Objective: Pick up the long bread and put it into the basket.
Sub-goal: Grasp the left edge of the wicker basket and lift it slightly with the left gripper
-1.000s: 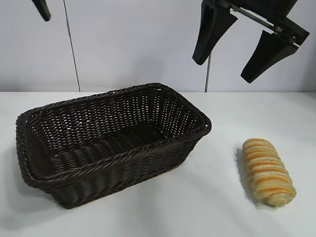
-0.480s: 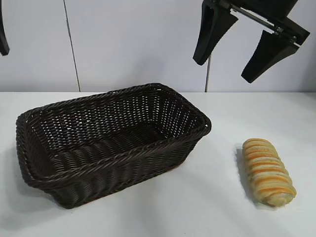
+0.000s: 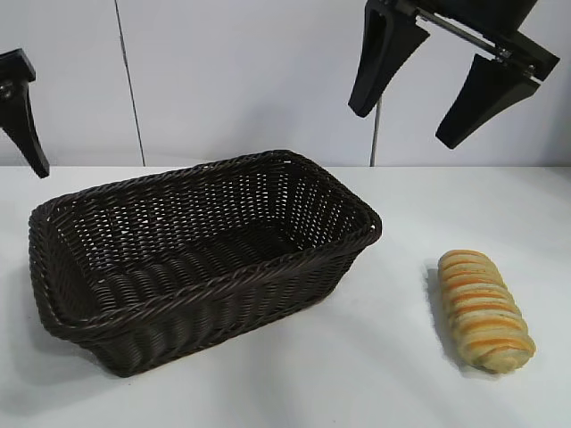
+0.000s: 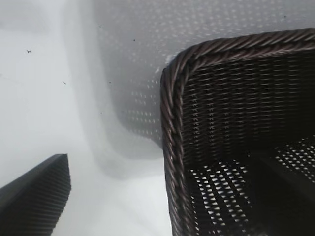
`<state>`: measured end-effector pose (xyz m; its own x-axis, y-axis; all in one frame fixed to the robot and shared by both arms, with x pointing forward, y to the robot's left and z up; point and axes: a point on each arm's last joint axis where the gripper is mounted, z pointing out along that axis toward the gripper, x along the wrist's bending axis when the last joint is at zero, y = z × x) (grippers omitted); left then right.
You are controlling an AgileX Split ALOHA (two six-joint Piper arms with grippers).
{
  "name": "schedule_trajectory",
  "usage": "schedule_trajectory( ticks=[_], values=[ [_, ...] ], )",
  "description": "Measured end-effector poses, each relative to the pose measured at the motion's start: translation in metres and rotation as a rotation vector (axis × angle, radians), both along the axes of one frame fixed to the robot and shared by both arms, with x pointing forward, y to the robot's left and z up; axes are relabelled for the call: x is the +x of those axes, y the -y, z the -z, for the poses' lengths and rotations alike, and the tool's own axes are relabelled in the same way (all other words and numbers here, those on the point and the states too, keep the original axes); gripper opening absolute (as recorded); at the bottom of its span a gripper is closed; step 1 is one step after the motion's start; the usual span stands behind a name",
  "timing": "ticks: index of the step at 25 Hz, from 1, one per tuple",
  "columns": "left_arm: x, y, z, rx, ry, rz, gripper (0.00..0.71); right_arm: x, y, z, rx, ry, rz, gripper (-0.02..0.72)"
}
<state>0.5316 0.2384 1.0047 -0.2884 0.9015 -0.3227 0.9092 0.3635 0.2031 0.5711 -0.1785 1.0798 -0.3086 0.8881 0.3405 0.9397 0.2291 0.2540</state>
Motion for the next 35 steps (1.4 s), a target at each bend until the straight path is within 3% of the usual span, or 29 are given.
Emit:
schedule_trajectory(
  ticks=[16,35],
  values=[
    [0.016,0.025,0.074,0.038,-0.182,0.064,0.657,0.001,0.000,0.000,-0.001,0.008,0.003,0.622],
    [0.025,0.026,0.074,0.019,-0.097,0.029,0.657,0.002,0.000,0.000,-0.003,0.022,0.007,0.622]
  ],
)
